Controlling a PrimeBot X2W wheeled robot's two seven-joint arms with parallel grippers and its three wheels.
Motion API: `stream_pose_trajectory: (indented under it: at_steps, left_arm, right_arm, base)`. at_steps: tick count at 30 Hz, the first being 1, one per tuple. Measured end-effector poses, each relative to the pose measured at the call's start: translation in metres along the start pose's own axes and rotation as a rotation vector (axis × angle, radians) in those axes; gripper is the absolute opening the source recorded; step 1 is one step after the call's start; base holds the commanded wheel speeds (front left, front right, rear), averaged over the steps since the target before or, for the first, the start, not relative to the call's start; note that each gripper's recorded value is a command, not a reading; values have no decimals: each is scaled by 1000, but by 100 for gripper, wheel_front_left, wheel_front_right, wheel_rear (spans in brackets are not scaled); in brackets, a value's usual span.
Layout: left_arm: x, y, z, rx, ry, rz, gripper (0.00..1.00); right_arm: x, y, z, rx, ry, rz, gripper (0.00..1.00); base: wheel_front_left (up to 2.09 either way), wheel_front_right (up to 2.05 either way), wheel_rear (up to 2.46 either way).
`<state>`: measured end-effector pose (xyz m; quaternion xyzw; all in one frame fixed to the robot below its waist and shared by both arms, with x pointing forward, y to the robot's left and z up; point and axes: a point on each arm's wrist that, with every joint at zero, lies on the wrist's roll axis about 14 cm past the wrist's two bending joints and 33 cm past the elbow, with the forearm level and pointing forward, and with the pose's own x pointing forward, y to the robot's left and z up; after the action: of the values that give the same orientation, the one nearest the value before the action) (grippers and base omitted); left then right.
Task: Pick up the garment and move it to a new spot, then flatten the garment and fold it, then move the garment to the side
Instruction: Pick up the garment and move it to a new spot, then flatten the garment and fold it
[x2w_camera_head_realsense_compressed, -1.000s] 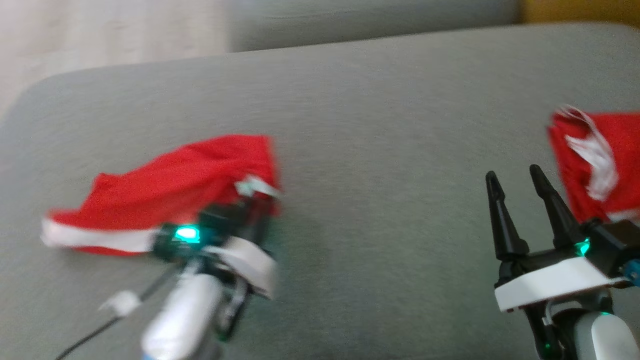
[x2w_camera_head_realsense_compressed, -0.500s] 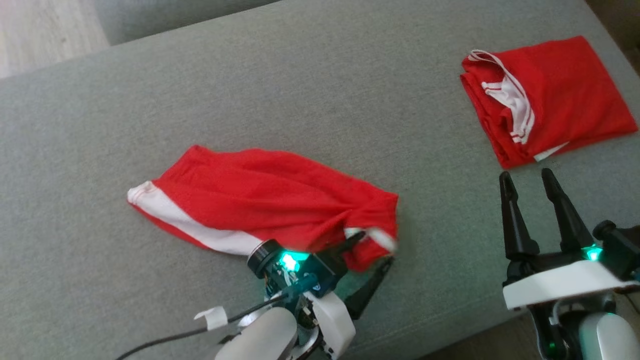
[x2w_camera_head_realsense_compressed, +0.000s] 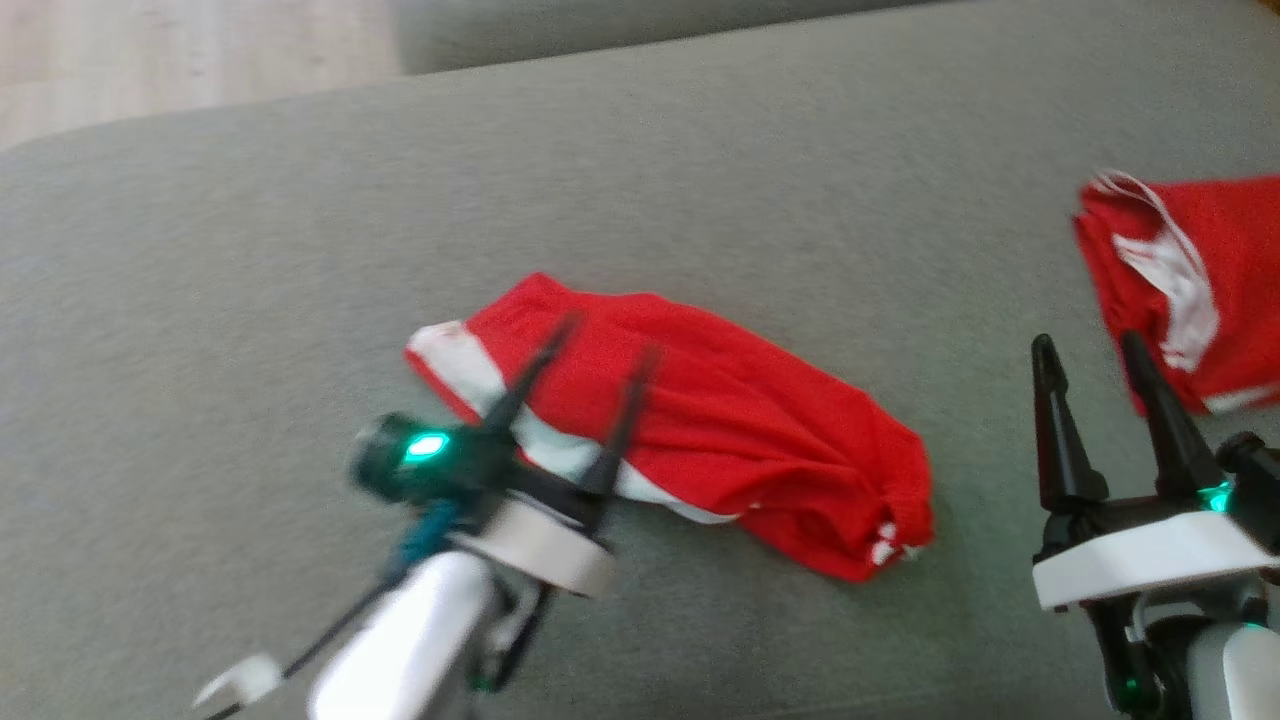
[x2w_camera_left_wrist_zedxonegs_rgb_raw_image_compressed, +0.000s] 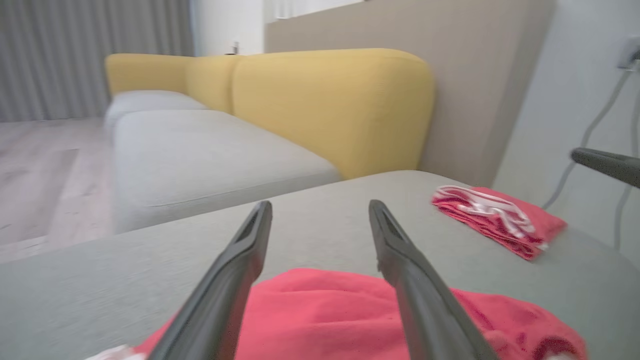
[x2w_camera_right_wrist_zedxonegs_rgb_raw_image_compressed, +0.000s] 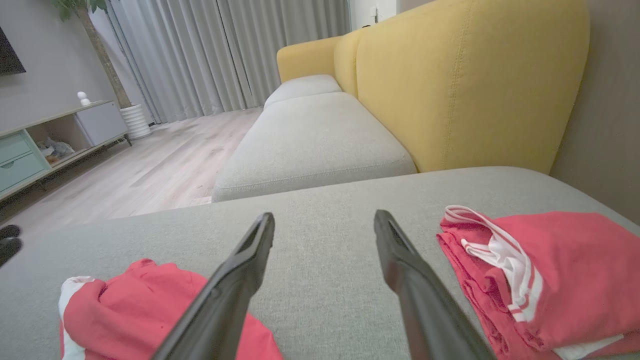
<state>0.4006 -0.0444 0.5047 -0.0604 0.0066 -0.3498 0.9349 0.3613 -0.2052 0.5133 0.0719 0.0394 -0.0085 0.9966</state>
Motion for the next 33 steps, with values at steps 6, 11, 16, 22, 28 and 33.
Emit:
stream_pose_trajectory:
  at_steps: [6,11,16,22,28,33]
  left_arm:
    - [-70,97,15,19,-48,395,100]
    - [-117,143,24,44,-61,578,100]
    - [-165,170,25,63,-46,693,100]
    - [-184,166,19,60,12,691,100]
    - [-181,149,11,41,53,652,100]
    - [-186,140,3,30,80,648,100]
  right_arm:
    - [12,31,10,-31,-14,99,100]
    - [11,47,8,-39,0,147,100]
    - [9,57,11,-49,-7,177,100]
    - [-9,51,0,-46,34,163,100]
    - [-24,44,-3,-35,44,142,100]
    - [-31,43,-3,-35,49,138,100]
  base:
    - [0,0,0]
    - [0,0,0]
    - [0,0,0]
    - [0,0,0]
    - [0,0,0]
    - [0,0,0]
